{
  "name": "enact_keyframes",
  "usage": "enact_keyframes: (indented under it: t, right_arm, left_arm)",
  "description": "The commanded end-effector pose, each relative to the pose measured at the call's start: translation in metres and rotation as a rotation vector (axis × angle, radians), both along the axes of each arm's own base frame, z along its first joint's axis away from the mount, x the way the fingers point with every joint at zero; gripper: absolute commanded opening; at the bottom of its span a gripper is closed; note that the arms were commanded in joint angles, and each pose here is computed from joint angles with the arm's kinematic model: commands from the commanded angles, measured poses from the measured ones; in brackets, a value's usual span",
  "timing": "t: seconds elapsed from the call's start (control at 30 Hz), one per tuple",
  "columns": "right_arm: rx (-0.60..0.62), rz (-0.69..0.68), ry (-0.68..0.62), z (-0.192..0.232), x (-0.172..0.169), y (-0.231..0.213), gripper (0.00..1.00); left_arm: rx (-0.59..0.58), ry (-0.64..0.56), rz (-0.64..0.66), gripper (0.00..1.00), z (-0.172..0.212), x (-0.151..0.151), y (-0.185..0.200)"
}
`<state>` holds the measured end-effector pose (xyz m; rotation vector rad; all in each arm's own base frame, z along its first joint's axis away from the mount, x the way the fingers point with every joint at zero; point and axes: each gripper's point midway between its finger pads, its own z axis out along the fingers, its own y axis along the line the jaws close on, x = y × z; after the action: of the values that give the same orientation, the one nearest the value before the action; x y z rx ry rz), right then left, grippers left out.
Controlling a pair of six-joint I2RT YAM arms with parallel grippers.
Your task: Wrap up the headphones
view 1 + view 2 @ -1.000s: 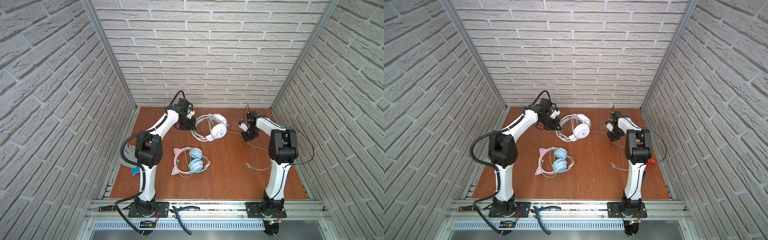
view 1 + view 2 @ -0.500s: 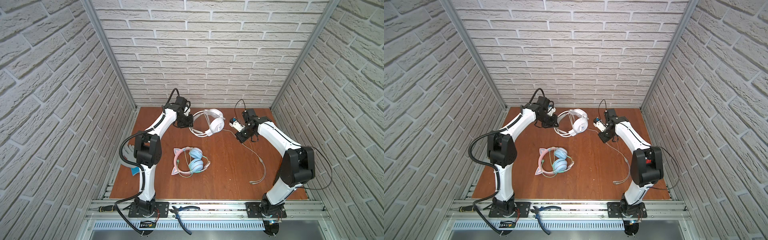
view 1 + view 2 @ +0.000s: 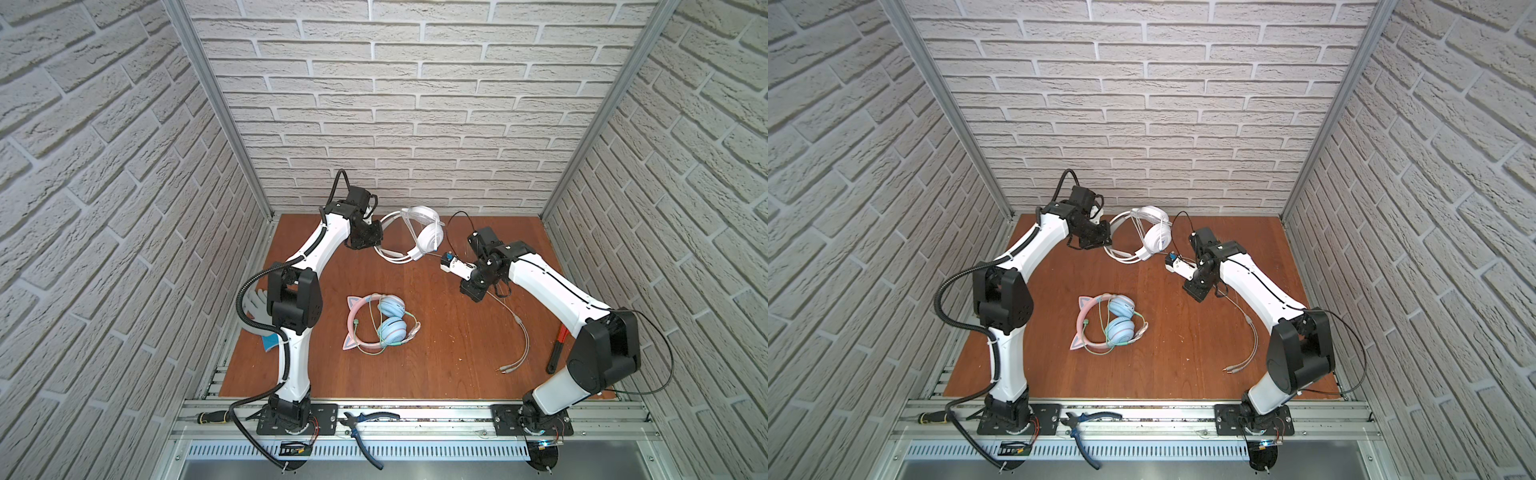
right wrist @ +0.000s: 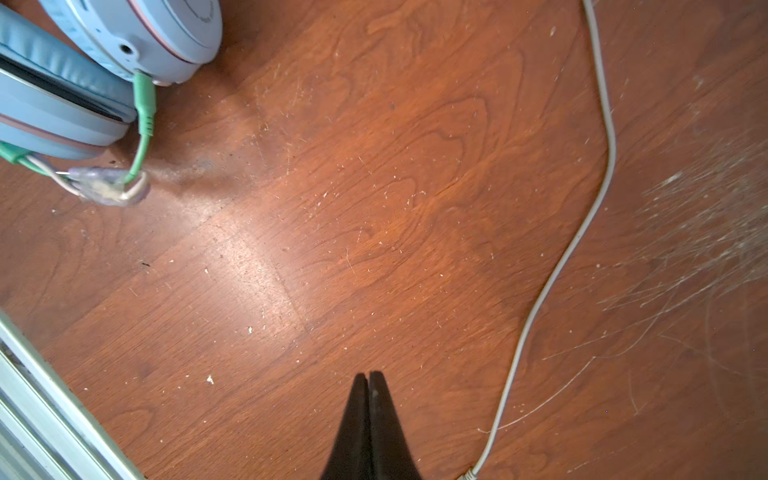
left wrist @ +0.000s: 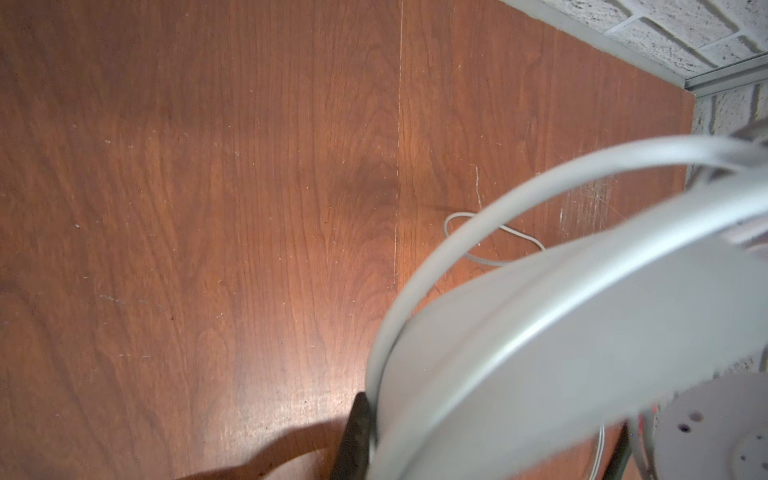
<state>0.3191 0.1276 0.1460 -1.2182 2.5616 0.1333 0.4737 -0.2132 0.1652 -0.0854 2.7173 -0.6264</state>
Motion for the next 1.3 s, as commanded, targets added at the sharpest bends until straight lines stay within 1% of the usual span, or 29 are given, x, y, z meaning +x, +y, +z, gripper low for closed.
enact_keyframes:
  t: [0.0,0.03,0.13,0.2,0.23,0.4,0.5,0.57,0.67,0.8,0.83,0.93,1.03,1.13,1.27]
  right_arm:
    - [-0.011,-0.057,-0.067,0.009,0.014,-0.007,0.05]
    - [-0.002,-0.094,-0.068,0.009,0.019,-0.01,0.05]
    - [0.053,-0.268,-0.063,0.008,0.038,-0.031,0.08]
    - [0.096,-0.364,-0.029,0.003,0.044,-0.045,0.14]
    - [0.092,-0.393,-0.014,0.0,0.045,-0.051,0.17]
    - [-0.06,-0.458,0.078,-0.034,0.048,-0.075,0.33]
    - [-0.134,-0.501,0.114,-0.056,0.054,-0.089,0.4]
    - [-0.156,-0.516,0.132,-0.067,0.058,-0.095,0.41]
    - [-0.173,-0.526,0.127,-0.079,0.07,-0.101,0.46]
    - [-0.174,-0.513,0.111,-0.083,0.087,-0.103,0.48]
    - [-0.187,-0.513,0.131,-0.094,0.09,-0.104,0.48]
    - [-0.193,-0.515,0.145,-0.101,0.098,-0.108,0.48]
    - [-0.204,-0.508,0.148,-0.11,0.104,-0.11,0.47]
    - [-0.222,-0.508,0.171,-0.12,0.105,-0.113,0.42]
    - [-0.211,-0.505,0.179,-0.126,0.107,-0.112,0.4]
  left_arm:
    - [-0.048,-0.072,0.015,0.0,0.023,0.016,-0.005]
    - [-0.047,-0.072,0.016,0.0,0.023,0.015,-0.004]
    - [-0.044,-0.065,0.015,0.0,0.021,0.012,-0.003]
    - [-0.043,-0.062,0.013,0.0,0.019,0.011,-0.002]
    - [-0.042,-0.06,0.011,0.0,0.018,0.01,-0.002]
    - [-0.045,-0.048,0.006,0.0,0.013,0.008,-0.003]
    - [-0.048,-0.047,0.004,0.0,0.012,0.008,-0.004]
    - [-0.046,-0.046,0.0,0.0,0.012,0.007,-0.004]
    - [-0.036,-0.041,-0.003,0.0,0.011,0.005,-0.002]
    - [-0.031,-0.036,-0.008,0.0,0.01,0.004,-0.001]
    - [-0.03,-0.036,-0.009,0.0,0.01,0.003,-0.001]
    - [-0.03,-0.032,-0.011,0.0,0.008,0.003,-0.002]
    - [-0.026,-0.029,-0.009,0.0,0.007,0.003,-0.001]
    - [-0.02,-0.027,-0.008,0.0,0.006,0.003,0.0]
    - [-0.019,-0.022,-0.009,0.0,0.004,0.003,0.0]
